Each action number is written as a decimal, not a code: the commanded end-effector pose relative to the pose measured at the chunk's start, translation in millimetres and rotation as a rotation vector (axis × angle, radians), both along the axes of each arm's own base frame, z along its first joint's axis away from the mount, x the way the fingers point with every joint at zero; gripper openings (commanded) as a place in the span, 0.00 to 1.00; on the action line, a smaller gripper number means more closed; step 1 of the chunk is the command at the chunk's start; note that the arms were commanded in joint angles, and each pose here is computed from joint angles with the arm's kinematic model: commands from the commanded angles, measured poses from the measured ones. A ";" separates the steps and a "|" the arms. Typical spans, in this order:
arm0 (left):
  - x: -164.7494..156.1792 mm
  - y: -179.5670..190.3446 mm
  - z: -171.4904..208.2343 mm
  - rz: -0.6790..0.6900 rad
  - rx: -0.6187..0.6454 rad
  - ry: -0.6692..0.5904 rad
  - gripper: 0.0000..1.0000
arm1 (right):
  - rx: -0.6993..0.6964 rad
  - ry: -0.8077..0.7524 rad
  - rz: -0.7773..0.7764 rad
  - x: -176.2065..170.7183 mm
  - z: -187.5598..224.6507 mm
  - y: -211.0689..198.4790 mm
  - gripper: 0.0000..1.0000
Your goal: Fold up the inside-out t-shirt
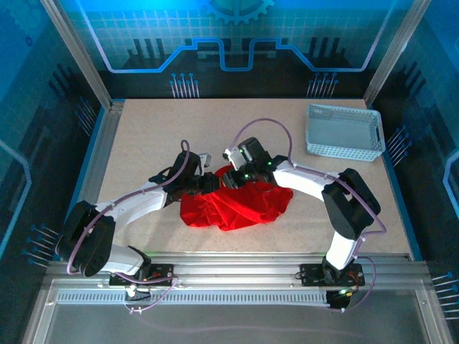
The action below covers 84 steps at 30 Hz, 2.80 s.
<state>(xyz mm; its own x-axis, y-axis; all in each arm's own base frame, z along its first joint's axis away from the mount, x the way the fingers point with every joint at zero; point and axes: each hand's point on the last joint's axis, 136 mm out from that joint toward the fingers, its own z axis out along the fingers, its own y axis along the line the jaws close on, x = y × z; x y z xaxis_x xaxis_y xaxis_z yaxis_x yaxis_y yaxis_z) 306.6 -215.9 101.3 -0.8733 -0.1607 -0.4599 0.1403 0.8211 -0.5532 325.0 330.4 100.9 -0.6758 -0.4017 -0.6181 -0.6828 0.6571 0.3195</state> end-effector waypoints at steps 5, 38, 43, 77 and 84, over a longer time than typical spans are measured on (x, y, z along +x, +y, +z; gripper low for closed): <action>-3.6 0.6 -2.8 -0.008 -0.014 0.014 0.20 | -0.045 -0.008 -0.029 19.1 -6.3 -5.5 0.34; 27.7 25.9 -9.6 0.114 0.009 0.076 0.23 | 0.068 -0.198 -0.014 -41.1 113.4 -36.8 0.00; 33.0 22.0 -13.0 0.096 0.014 0.113 0.21 | 0.100 -0.244 -0.022 -60.9 126.4 -53.4 0.00; -20.3 -43.6 136.6 -0.167 -0.180 -0.477 0.32 | 0.146 -0.095 -0.054 -76.3 186.2 5.3 0.00; -29.6 -32.8 108.5 -0.138 -0.153 -0.411 0.00 | 0.091 -0.099 -0.195 -57.7 164.0 -25.9 0.44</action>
